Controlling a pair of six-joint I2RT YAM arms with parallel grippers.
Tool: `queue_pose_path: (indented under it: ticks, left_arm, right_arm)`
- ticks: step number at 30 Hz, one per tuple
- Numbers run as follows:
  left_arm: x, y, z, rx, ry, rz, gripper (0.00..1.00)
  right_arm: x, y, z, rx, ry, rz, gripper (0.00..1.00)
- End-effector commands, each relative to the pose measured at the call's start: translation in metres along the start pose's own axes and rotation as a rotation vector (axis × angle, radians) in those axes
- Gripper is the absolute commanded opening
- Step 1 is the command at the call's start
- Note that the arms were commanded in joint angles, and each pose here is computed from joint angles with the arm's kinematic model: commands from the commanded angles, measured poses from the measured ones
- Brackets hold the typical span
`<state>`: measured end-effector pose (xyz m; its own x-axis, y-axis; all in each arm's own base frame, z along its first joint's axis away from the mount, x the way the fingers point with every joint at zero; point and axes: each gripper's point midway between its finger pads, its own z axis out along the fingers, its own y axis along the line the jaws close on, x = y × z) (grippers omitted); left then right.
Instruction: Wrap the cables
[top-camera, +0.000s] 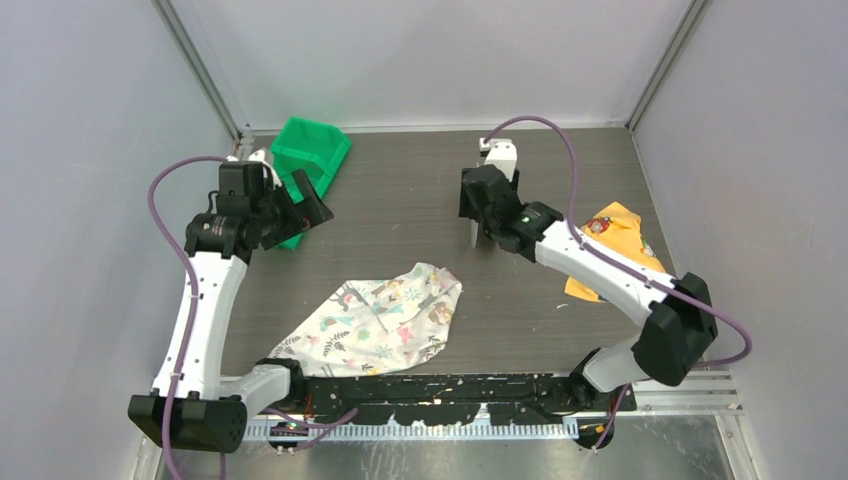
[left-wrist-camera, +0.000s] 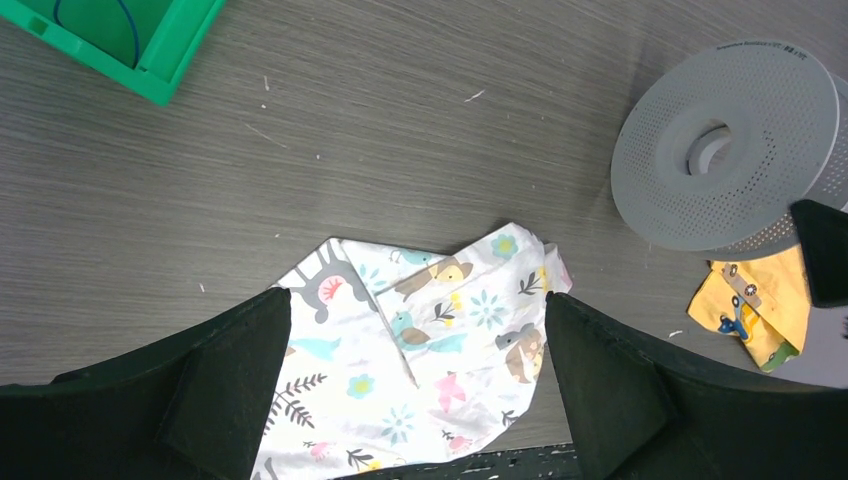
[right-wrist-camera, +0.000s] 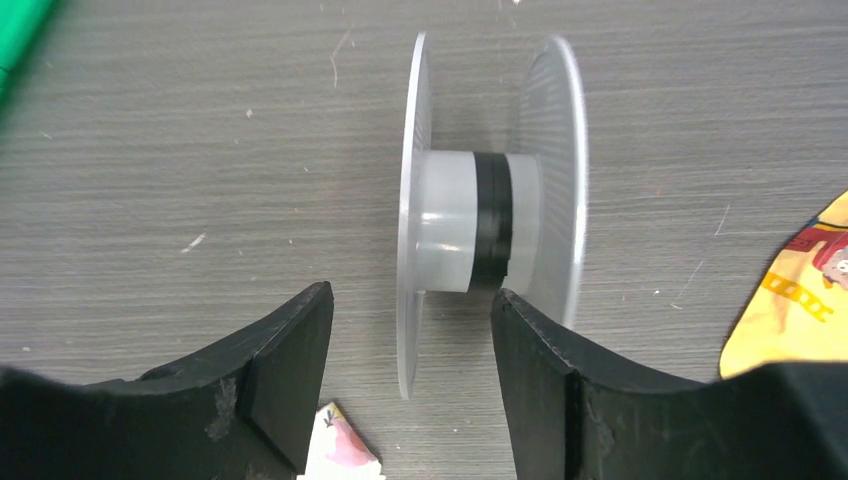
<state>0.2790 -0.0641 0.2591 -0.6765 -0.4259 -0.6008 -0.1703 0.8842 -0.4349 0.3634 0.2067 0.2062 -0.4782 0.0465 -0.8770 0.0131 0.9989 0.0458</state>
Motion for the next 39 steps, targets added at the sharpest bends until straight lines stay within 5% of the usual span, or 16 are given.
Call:
queue_pose_path:
  ticks: [1,9,14,17,25,31,35,39]
  left_arm:
    - [-0.005,-0.006,-0.003,0.040,-0.032,0.004,1.00]
    - [-0.004,0.001,0.004,0.000,-0.021,-0.015,1.00]
    - [-0.028,0.082,-0.004,-0.503,-0.074,-0.048,1.00]
    - [-0.037,0.113,0.005,-0.648,0.006,-0.096,1.00]
    - [-0.081,0.121,0.091,-0.709,0.061,-0.057,0.90]
    - [-0.119,0.076,0.144,-0.679,0.013,0.036,0.84]
    - [-0.124,0.081,0.156,-0.756,0.066,0.158,0.82]
    - [-0.124,0.107,0.138,-0.799,0.078,0.052,0.82]
  right_arm:
    - [-0.062,-0.012,-0.042,-0.019,-0.150,0.084,0.65]
    - [-0.069,-0.055,-0.066,0.081,-0.189,0.053,0.70]
    - [-0.066,-0.081,-0.078,0.125,-0.190,0.088,0.81]
    - [-0.071,-0.095,-0.089,0.127,-0.215,0.117,0.82]
    - [-0.074,-0.104,-0.101,0.120,-0.230,0.126,0.83]
    - [-0.070,-0.106,-0.105,0.109,-0.224,0.138,0.83]
    - [-0.066,-0.110,-0.110,0.110,-0.221,0.153,0.83]
    - [-0.059,-0.112,-0.109,0.110,-0.209,0.152,0.84]
